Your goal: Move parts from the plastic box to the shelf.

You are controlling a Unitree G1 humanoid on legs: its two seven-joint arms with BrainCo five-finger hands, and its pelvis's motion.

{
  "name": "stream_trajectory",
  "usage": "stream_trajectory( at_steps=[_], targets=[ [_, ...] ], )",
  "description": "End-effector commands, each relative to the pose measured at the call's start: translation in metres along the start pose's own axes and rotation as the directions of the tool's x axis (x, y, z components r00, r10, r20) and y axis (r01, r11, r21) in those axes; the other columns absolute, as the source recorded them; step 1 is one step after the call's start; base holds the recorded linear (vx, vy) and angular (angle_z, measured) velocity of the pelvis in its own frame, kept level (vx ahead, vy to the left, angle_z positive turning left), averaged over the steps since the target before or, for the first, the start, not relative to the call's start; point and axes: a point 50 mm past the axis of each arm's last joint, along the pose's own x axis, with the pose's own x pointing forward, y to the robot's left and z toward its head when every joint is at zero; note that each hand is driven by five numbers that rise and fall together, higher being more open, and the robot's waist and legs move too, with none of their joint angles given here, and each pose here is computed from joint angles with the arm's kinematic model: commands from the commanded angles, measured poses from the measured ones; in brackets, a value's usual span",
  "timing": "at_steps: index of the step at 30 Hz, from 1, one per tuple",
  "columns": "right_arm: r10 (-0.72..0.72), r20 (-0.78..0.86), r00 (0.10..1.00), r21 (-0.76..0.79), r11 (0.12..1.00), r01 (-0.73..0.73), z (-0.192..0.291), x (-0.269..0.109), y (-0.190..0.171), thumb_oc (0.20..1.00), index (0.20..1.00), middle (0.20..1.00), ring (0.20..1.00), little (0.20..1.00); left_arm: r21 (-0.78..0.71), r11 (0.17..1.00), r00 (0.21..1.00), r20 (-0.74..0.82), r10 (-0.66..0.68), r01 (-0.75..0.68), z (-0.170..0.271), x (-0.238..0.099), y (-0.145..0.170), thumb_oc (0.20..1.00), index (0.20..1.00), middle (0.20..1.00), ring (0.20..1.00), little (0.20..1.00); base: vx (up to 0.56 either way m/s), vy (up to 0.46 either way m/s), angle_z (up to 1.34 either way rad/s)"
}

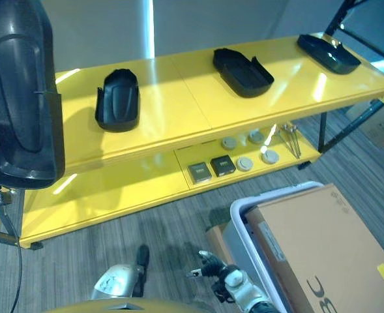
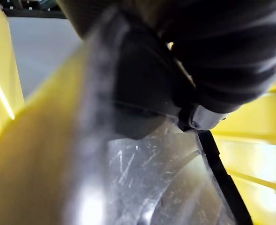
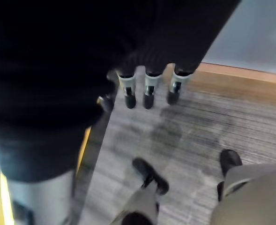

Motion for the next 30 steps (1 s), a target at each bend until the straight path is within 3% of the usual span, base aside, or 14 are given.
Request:
stream_trajectory(
  at_steps=[1,10,20,30],
  targets=[
    [-0.068,-0.181,0.981,0.079,0.993,0.083,-0.042,-0.006,-0.006,1.0,1.0,1.0,1.0,1.0,-0.031,0.999,0.986,0.168,0.019,-0.014,0.028,0.009,0.006,0.2,0.2,0.2,0.2,0.2,0.21,0.209,0.18],
    [-0.067,-0.329,0.942,0.277,0.947,0.164,-0.099,-0.022,0.008,1.0,1.0,1.0,1.0,1.0,-0.019,1.0,0.993,0.118,-0.007,0.009,0.02,0.021,-0.002,0.2,0.2,0.2,0.2,0.2,0.19,0.218,0.3],
    [-0.053,-0.307,0.95,0.208,0.971,0.121,-0.095,-0.019,0.002,1.0,1.0,1.0,1.0,1.0,-0.076,0.996,0.995,0.093,-0.04,0.048,0.013,0.027,-0.047,0.2,0.2,0.2,0.2,0.2,0.13,-0.186,0.93],
    [-0.081,-0.303,0.95,0.158,0.978,0.134,-0.094,-0.019,-0.011,1.0,1.0,1.0,1.0,1.0,-0.076,0.997,1.0,0.025,-0.017,0.019,0.006,0.02,-0.042,0.2,0.2,0.2,0.2,0.2,0.09,-0.059,-0.08]
  ],
)
